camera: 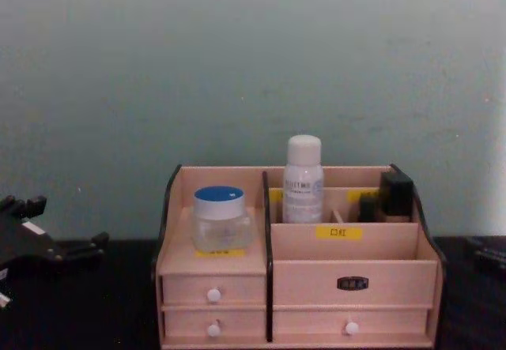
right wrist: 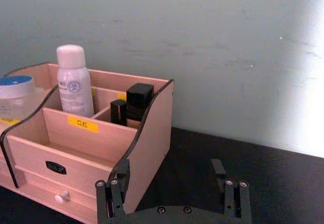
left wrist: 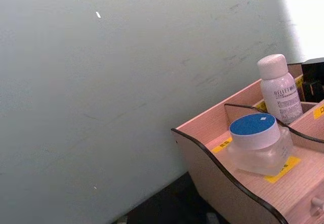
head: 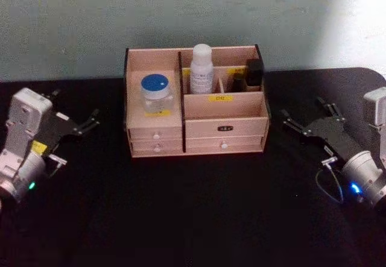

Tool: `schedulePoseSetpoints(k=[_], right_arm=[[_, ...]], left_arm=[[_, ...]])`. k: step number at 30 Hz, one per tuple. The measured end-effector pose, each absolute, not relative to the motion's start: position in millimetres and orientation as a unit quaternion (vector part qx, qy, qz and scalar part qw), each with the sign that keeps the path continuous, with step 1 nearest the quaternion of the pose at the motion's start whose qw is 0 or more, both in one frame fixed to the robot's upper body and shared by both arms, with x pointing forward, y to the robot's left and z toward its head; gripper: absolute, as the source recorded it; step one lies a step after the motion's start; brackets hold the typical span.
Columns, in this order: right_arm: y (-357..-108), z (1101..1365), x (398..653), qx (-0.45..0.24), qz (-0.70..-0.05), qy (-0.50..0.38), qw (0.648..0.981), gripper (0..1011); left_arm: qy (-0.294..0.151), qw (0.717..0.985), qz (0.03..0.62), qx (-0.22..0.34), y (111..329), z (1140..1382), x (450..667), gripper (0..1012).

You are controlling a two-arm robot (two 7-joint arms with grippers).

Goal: Pick up the facial cleanser and watermelon frost from the table and place them into the tiered storage box.

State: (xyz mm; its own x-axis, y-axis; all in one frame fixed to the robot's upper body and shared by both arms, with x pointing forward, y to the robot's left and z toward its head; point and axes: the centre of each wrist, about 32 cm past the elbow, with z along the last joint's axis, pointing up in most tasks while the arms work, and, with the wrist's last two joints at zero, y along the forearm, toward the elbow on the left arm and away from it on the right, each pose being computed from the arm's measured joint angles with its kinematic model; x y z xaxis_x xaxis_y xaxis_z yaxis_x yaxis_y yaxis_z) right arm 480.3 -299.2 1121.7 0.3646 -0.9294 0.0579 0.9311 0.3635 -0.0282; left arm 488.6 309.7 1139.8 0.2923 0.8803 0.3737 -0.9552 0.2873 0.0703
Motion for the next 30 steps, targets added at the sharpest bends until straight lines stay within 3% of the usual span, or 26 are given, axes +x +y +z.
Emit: schedulePoseSetpoints(k=[30], right_arm=[[-298.5,1121.5,480.8,-0.030,-0.562,-0.015,0.827,1002]], left_arm=[[-0.132,0.791,0.580,0.141,309.7,1139.8,488.6,1001]])
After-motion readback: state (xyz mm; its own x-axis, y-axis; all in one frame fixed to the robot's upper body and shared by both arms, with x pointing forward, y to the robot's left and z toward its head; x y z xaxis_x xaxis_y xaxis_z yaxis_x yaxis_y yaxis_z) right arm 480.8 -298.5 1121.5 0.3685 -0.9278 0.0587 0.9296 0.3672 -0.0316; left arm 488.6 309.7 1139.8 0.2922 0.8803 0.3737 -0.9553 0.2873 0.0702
